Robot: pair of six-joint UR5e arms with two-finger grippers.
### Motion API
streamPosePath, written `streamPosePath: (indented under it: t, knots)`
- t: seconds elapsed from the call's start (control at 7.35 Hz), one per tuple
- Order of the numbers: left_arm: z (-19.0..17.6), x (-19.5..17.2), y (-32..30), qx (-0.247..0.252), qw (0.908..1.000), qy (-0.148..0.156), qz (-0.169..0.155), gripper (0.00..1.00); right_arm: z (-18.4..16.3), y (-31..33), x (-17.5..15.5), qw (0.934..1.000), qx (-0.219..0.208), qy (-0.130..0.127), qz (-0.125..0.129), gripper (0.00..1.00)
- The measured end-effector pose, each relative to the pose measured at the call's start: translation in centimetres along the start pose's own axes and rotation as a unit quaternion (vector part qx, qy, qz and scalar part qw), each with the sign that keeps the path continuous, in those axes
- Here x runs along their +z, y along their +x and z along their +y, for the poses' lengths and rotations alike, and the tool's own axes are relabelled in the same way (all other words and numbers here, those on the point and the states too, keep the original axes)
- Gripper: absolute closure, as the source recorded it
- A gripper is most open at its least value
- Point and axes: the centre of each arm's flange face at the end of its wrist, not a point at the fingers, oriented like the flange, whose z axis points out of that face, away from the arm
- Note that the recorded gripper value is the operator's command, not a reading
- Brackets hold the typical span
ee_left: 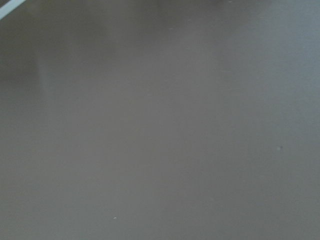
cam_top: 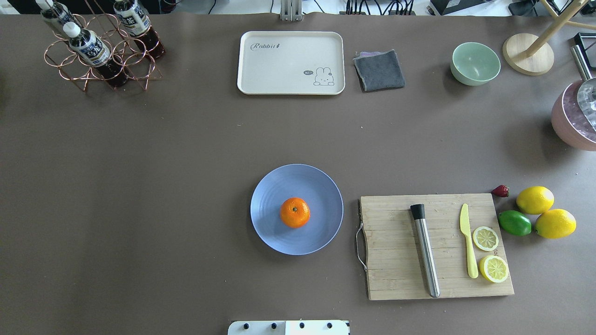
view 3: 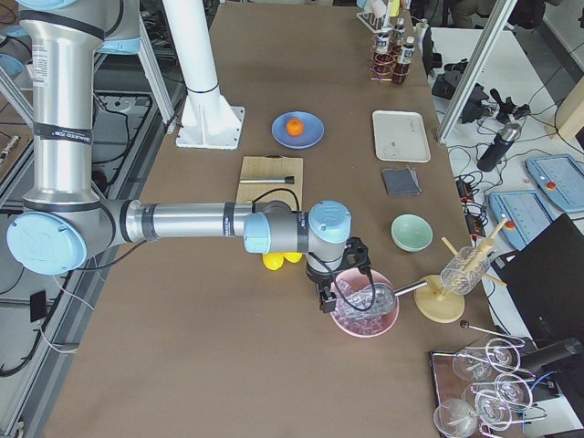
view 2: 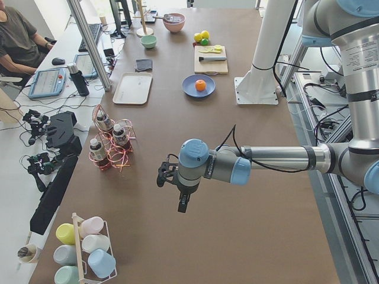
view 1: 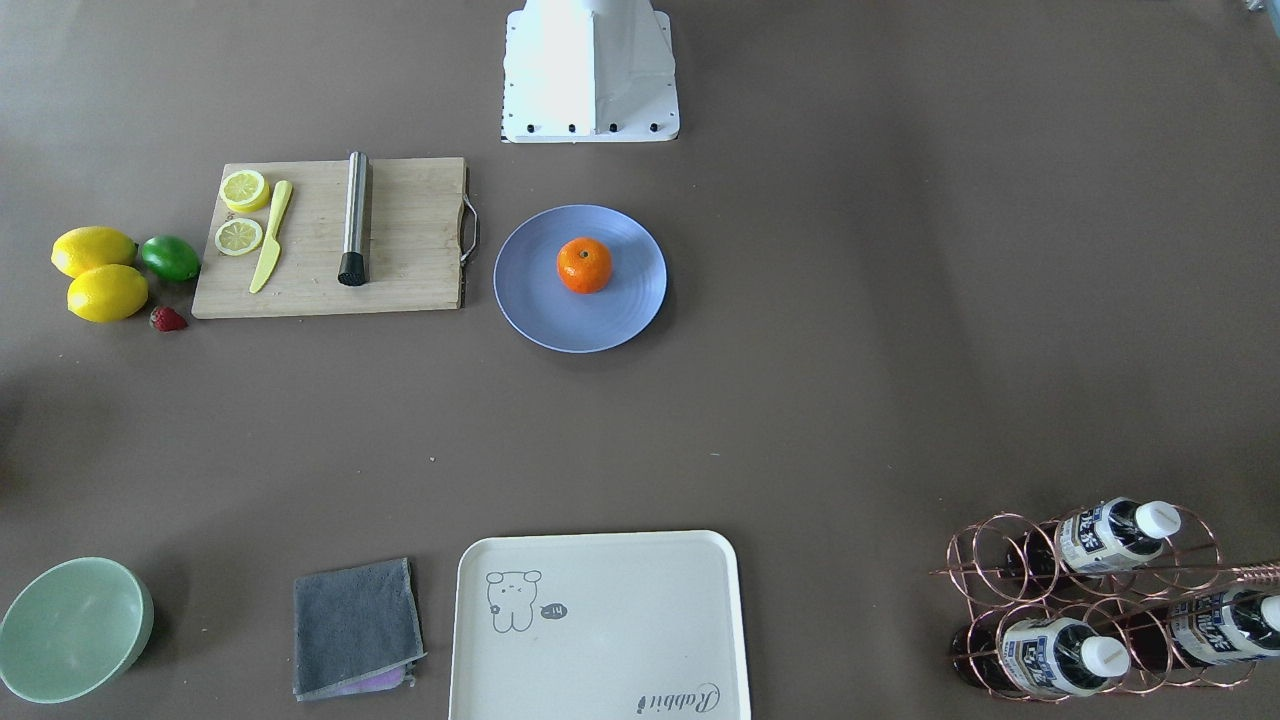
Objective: Pick orange to plate
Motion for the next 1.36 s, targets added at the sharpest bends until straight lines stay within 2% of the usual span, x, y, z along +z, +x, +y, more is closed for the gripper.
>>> streamPosePath:
  t: [0.41,1.36]
  knots:
    - [0.3,-0.3,-0.6,-0.006,1.0000,0.002,-0.001,0.03,2.1,1.0,0.6,0.9999,0.013,-0.004,-0.002,0.00]
    - [0.6,-0.2,-0.8,-0.008,1.0000,0.001,-0.001,0.03,2.0,1.0,0.5,0.9999,0.013,-0.002,-0.002,0.00]
